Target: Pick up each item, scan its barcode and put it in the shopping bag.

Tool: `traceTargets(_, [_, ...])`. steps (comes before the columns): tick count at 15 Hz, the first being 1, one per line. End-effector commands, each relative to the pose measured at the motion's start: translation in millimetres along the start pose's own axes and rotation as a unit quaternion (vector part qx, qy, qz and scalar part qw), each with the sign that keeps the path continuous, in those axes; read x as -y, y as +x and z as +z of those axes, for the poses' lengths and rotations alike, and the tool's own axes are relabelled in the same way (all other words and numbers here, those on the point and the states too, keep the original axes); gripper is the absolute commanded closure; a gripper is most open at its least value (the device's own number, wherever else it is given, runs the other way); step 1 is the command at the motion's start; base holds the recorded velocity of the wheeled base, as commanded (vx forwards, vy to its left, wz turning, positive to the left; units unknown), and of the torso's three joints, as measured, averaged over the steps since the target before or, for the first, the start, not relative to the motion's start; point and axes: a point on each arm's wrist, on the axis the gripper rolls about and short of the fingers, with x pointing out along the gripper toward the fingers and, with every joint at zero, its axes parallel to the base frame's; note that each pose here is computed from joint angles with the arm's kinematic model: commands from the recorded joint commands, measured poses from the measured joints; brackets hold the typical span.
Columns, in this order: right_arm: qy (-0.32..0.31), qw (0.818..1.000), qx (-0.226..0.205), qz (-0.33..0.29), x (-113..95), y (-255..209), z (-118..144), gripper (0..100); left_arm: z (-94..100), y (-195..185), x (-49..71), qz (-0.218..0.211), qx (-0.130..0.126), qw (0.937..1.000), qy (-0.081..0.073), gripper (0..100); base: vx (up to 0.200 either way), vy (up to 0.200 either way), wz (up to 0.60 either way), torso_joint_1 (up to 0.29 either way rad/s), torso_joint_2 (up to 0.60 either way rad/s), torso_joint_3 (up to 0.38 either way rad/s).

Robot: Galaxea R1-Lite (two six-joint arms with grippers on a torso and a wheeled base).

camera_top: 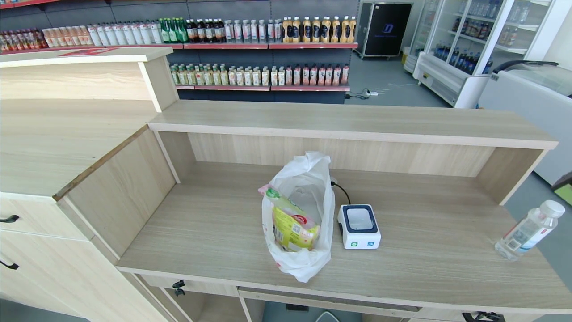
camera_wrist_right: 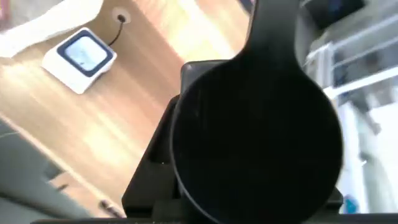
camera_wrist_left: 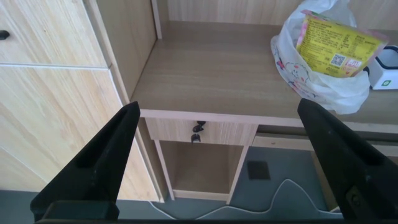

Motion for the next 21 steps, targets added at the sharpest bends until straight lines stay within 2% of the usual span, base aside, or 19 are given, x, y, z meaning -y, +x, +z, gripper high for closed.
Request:
traceTargets(1, [0.086,0.996,-0.033,0.012,-9.3,-9.6,-5.2,100,0.0,0.1,0.0,0.000,-0.001,1.0000,0.000,0,0.000,0.000,0.00,0.000,0.00,0.000])
traceTargets(2, [0.105,0.993,-0.045,0.022,-11.4,-9.1,-7.7,100,0.0,0.1,0.0,0.000,-0.001,1.0000,0.000,0,0.000,0.000,0.00,0.000,0.00,0.000])
traceTargets(4, [0.195,0.977,-0.079,0.045,-13.8,-3.7,-12.8,100,0.0,0.1,0.0,-0.001,-0.001,1.0000,0.000,0,0.000,0.000,0.00,0.000,0.00,0.000])
traceTargets(6, [0.219,0.971,-0.085,0.052,-12.4,2.1,-13.6,100,0.0,0.1,0.0,-0.001,-0.001,1.0000,0.000,0,0.000,0.000,0.00,0.000,0.00,0.000])
traceTargets(8, [0.310,0.943,-0.107,0.064,-5.9,22.7,-16.3,100,0.0,0.1,0.0,0.000,-0.001,1.0000,0.000,0,0.000,0.000,0.60,0.000,0.00,0.000])
traceTargets(11, [0.387,0.910,-0.111,0.098,2.4,54.9,-4.4,100,0.0,0.1,0.0,-0.001,-0.001,1.0000,0.000,0,0.000,0.000,0.60,-0.002,0.00,0.002])
traceTargets(13, [0.420,0.893,-0.127,0.102,8.6,80.2,-8.0,100,0.0,0.1,0.0,-0.001,-0.001,1.0000,0.000,0,0.000,0.000,0.60,0.010,0.00,0.002])
traceTargets(14, [0.429,0.885,-0.144,0.107,9.4,96.3,-16.2,100,0.0,0.1,0.0,-0.001,-0.001,1.0000,0.000,0,0.000,0.000,0.60,0.002,0.00,-0.002])
traceTargets(16, [0.461,0.858,-0.177,0.141,4.1,113.8,-43.3,100,0.0,0.1,0.0,-0.001,-0.001,1.0000,0.000,0,0.000,0.000,0.30,-0.001,0.00,0.001])
traceTargets(19, [0.507,0.830,-0.150,0.179,7.9,124.5,-80.0,100,0.0,0.1,0.0,0.000,-0.001,1.0000,0.000,0,0.000,0.000,0.00,0.000,0.00,0.000])
traceTargets(20, [0.511,0.828,-0.144,0.179,8.6,126.2,-86.6,100,0.0,0.1,0.0,-0.001,-0.001,1.0000,0.000,0,0.000,0.000,0.00,0.000,0.00,0.000])
traceTargets(21, [0.519,0.828,-0.121,0.174,11.4,135.7,-109.7,100,0.0,0.1,0.0,-0.001,-0.001,1.0000,0.000,0,0.000,0.000,0.00,0.000,0.00,0.000])
